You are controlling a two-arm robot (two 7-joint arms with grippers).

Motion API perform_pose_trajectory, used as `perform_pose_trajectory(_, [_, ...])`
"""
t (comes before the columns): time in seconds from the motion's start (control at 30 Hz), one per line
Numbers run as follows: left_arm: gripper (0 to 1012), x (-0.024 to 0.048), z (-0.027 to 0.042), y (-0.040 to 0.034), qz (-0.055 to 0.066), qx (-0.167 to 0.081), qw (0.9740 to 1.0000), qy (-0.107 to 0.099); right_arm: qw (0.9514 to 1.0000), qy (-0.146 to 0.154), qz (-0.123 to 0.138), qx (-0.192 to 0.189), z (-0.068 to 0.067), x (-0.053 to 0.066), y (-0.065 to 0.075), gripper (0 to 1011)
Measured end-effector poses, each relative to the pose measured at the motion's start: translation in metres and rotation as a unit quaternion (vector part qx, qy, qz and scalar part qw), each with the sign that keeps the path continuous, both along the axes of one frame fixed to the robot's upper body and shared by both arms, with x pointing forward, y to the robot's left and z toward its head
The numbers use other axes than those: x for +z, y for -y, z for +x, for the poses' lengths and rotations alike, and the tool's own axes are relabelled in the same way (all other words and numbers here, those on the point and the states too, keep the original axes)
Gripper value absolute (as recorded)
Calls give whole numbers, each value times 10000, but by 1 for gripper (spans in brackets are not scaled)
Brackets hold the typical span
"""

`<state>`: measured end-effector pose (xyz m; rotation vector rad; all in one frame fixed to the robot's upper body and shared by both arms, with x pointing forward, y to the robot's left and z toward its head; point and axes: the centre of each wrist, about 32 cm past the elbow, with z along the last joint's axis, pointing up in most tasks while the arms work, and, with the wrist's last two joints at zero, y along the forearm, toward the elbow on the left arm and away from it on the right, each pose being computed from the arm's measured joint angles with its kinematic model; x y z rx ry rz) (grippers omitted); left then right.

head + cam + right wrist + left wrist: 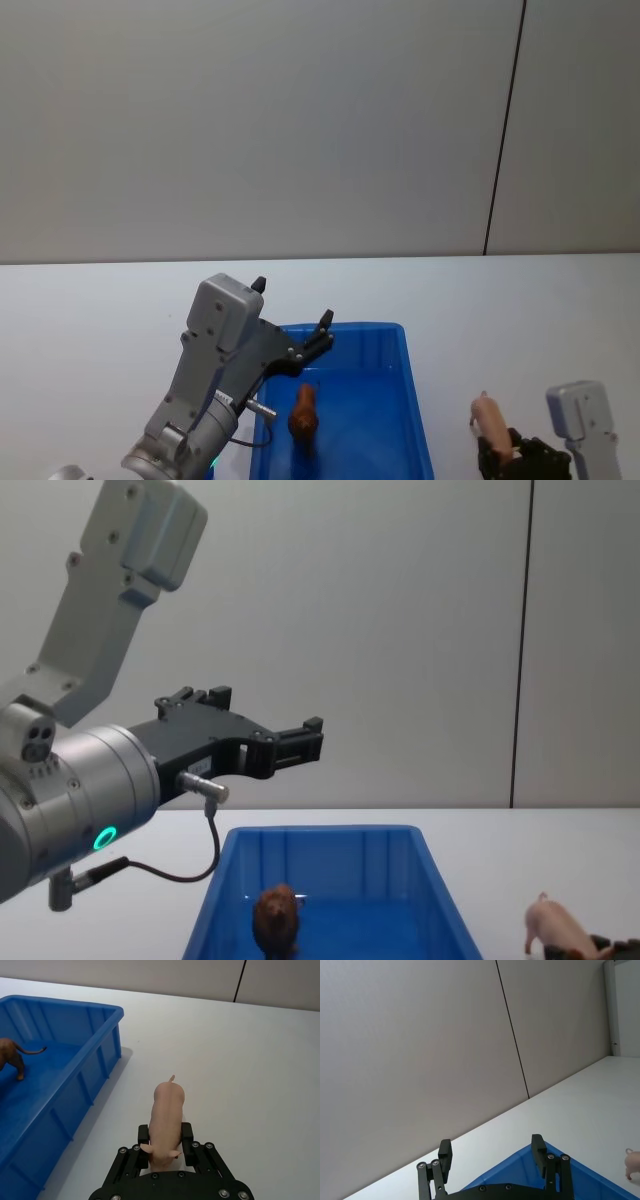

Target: Pick up the two dolls from the table and place them into the box.

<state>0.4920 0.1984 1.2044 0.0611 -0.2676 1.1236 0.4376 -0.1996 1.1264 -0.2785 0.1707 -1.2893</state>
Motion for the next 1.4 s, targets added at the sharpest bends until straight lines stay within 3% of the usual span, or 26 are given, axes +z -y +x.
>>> perform_pose_trajectory(0.4, [1001, 0, 0, 0, 0, 0, 10000, 0, 9995, 308, -28, -80, -13, 105, 51, 361])
perform_pose_trajectory(0.77, [1001, 0, 0, 0, 0, 0, 10000, 0, 9962, 799, 124, 311, 61, 229, 61, 361])
perform_pose_trajectory(1.0, [1001, 0, 0, 0, 0, 0, 10000, 0, 9910, 1042, 334, 765, 168, 297, 24, 362])
perform_pose_trajectory(1.4, [1001, 0, 0, 0, 0, 0, 10000, 0, 9786, 1153, 726, 1545, 401, 331, -120, 361])
